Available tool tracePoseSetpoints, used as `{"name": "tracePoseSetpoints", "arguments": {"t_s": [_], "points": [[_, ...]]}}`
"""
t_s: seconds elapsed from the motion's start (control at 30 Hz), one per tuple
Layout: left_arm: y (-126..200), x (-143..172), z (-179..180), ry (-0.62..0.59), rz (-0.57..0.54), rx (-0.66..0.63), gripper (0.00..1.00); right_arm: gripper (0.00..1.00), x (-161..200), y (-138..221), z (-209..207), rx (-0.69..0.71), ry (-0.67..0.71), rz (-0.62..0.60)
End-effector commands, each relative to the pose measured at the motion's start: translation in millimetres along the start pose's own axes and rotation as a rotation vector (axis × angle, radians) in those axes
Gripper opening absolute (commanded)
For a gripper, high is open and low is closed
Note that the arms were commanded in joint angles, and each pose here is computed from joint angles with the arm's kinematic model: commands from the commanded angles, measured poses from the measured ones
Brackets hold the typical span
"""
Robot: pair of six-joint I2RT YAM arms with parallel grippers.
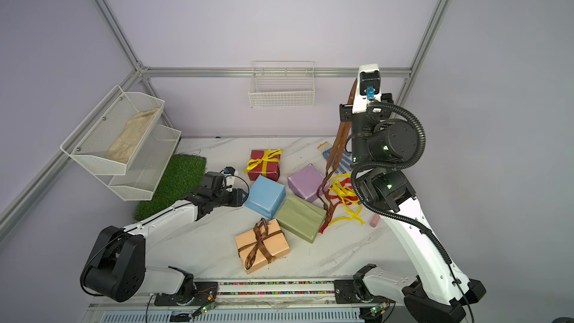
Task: Untie the ribbon bows on the gift boxes
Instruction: Place the ribbon at the center of the board.
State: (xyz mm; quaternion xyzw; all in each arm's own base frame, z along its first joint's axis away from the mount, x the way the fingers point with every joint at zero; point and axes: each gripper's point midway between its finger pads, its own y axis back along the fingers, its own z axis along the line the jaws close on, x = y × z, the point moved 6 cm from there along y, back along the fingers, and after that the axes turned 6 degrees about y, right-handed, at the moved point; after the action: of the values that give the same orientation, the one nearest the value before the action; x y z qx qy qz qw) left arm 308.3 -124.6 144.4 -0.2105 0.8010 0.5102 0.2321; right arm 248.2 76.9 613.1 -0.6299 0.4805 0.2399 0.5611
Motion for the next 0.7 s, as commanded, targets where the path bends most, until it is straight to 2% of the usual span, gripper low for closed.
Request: {"name": "tracePoseSetpoints", "arguments": {"t_s": [0.0, 0.23, 0.43, 0.67], "points": [[12.5, -22.9, -5.2, -0.021, -0.068, 0.001, 0.52, 0.00, -11.3, 10.5, -26.3, 0.098, -0.033, -0.024], [11.8, -24.2, -7.5, -0.006, -0.072, 0.021, 0.52, 0.00, 10.7, 9.5, -21.2, 0.135, 0.015, 0.058], [20.4, -25.6, -9.8, -0.014, -0.083, 0.023, 0.54, 0.00, 65.0, -5.2, -6.3, 0.185, 0.086, 0.196], [33.8, -26.2, -9.9, -0.034, -0.104, 0.007, 0.58, 0.00, 124.6, -6.6, -24.7, 0.265, 0.055, 0.296]]}}
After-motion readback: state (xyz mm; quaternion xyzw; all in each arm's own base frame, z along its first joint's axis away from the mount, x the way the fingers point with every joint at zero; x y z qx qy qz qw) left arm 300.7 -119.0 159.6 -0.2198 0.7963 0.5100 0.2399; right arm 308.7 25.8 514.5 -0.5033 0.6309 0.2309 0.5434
